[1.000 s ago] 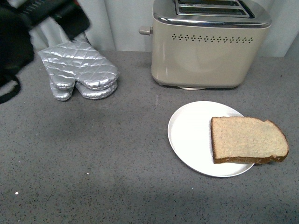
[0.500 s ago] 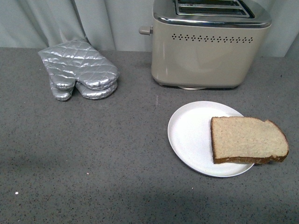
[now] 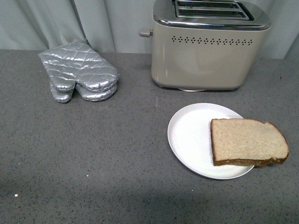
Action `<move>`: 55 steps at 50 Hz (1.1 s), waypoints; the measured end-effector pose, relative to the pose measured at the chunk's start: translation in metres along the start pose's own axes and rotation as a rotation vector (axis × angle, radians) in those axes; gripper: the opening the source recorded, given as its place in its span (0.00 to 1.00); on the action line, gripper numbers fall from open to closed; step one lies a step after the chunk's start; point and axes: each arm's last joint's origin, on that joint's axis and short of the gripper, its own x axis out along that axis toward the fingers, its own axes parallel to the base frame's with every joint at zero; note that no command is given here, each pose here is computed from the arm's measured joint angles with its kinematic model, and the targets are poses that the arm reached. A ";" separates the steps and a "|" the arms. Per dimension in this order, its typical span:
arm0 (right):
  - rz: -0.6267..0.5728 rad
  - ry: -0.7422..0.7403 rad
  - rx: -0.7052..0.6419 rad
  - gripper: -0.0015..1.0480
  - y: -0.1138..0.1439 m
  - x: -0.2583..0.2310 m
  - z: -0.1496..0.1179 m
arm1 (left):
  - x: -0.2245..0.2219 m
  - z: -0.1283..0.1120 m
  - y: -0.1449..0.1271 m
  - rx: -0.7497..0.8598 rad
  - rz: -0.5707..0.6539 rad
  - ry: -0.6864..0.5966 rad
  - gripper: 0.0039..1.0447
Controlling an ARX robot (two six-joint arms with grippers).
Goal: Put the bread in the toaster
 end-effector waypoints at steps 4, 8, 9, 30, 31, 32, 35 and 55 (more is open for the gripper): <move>0.000 0.000 0.000 0.91 0.000 0.000 0.000 | -0.004 0.002 0.000 0.000 0.002 -0.006 0.03; 0.000 0.000 0.000 0.91 0.000 0.000 0.000 | -0.008 0.003 0.000 0.000 0.001 -0.009 0.03; 0.000 0.000 0.000 0.91 0.000 0.000 0.000 | -0.009 0.003 0.000 0.000 0.001 -0.010 0.03; 0.000 0.000 0.000 0.91 0.000 0.000 0.000 | -0.021 0.006 0.000 0.000 0.001 -0.018 0.03; 0.000 0.000 0.000 0.91 0.000 0.000 0.000 | -0.022 0.006 0.000 0.000 0.001 -0.018 0.03; 0.000 0.000 0.000 0.91 0.000 0.000 0.000 | -0.023 0.006 0.000 0.000 0.001 -0.019 0.03; 0.000 0.000 0.000 0.91 0.000 0.000 0.000 | -0.024 0.006 0.000 0.000 0.001 -0.019 0.03; 0.000 0.000 0.000 0.91 0.000 0.000 0.000 | -0.031 0.005 0.000 0.000 0.001 -0.018 0.03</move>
